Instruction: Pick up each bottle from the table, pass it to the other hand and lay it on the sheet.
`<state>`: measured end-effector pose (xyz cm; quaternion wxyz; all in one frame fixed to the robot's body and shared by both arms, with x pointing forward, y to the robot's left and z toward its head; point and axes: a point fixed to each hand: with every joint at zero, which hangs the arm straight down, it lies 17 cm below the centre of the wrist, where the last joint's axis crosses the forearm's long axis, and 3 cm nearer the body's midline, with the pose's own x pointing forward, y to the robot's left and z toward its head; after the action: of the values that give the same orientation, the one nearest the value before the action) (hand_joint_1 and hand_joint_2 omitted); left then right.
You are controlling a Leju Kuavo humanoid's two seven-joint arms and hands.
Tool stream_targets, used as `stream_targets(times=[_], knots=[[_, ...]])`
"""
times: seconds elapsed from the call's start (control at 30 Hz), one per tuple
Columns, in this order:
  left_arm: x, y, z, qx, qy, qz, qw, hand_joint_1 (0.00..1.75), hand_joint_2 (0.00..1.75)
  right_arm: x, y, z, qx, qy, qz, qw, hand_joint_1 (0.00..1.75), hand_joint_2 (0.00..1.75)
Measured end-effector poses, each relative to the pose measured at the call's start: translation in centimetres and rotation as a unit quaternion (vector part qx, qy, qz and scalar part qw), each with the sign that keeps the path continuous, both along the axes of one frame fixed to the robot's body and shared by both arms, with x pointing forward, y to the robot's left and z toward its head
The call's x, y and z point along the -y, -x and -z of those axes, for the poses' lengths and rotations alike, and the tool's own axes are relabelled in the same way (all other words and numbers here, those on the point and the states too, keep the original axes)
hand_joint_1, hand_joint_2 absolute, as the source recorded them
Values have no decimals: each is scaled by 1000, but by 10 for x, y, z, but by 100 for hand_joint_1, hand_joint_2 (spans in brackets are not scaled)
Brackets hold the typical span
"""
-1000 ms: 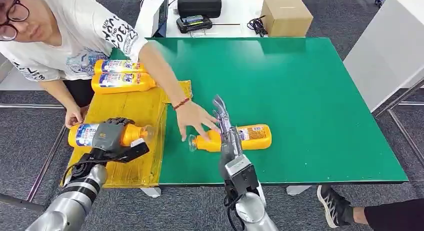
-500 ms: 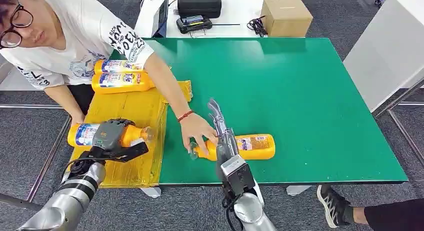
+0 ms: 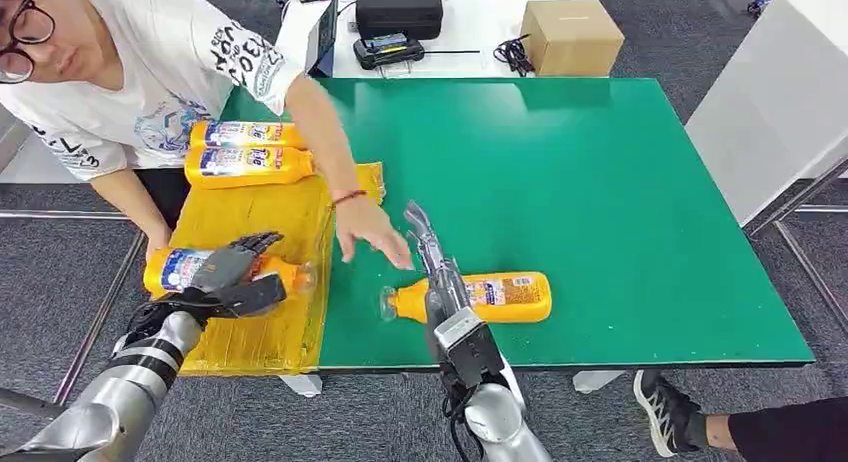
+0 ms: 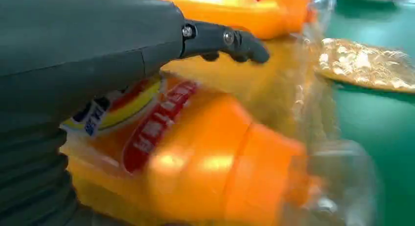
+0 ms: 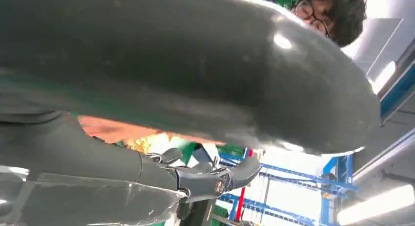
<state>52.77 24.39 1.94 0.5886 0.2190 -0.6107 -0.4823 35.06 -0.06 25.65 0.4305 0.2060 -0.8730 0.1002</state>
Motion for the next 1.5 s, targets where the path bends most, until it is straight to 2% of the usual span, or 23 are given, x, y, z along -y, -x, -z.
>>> stream_targets(times=[0.1,0.3,0.47,0.6,0.7,0.73,0.83,0.9,1.03,1.17,1.23,1.3,1.33,1.5], knots=[[1,4,6,-26,10,13,1000,0,0,-3,-2,0,-1,0,-4,1000,0,0],[-2,6,9,-37,9,22,999,0,0,-5,-3,4,-7,1,-8,1000,0,0],[3,13,7,-57,63,40,996,0,0,-7,-5,7,-12,1,-13,1000,0,0],[10,16,-3,-46,130,40,990,0,0,-9,-6,12,-18,4,-15,1000,0,0],[16,12,-24,6,195,14,981,0,0,-10,-7,14,-19,5,-11,1000,0,0],[16,9,-33,35,215,-6,976,0,0,-9,-8,14,-19,7,-6,1000,0,175],[1,3,-71,152,247,-87,953,0,0,-8,-10,15,-13,19,12,1000,0,175],[-17,0,-101,216,276,-149,925,0,0,-7,-11,16,-11,29,22,999,0,175],[-33,3,-130,266,309,-191,893,0,0,-7,-12,17,-8,36,31,999,0,175],[-73,22,-171,336,384,-265,818,0,0,-3,-17,20,0,66,57,996,0,175],[-82,29,-189,357,414,-274,791,0,0,-2,-19,22,7,84,66,994,0,175],[-85,34,-202,371,425,-272,780,0,0,0,-21,23,12,94,71,993,0,175],[-86,36,-208,376,439,-268,771,0,175,1,-22,25,17,110,79,991,0,175],[-87,49,-210,365,498,-257,744,0,175,17,-38,44,28,201,119,972,0,175]])
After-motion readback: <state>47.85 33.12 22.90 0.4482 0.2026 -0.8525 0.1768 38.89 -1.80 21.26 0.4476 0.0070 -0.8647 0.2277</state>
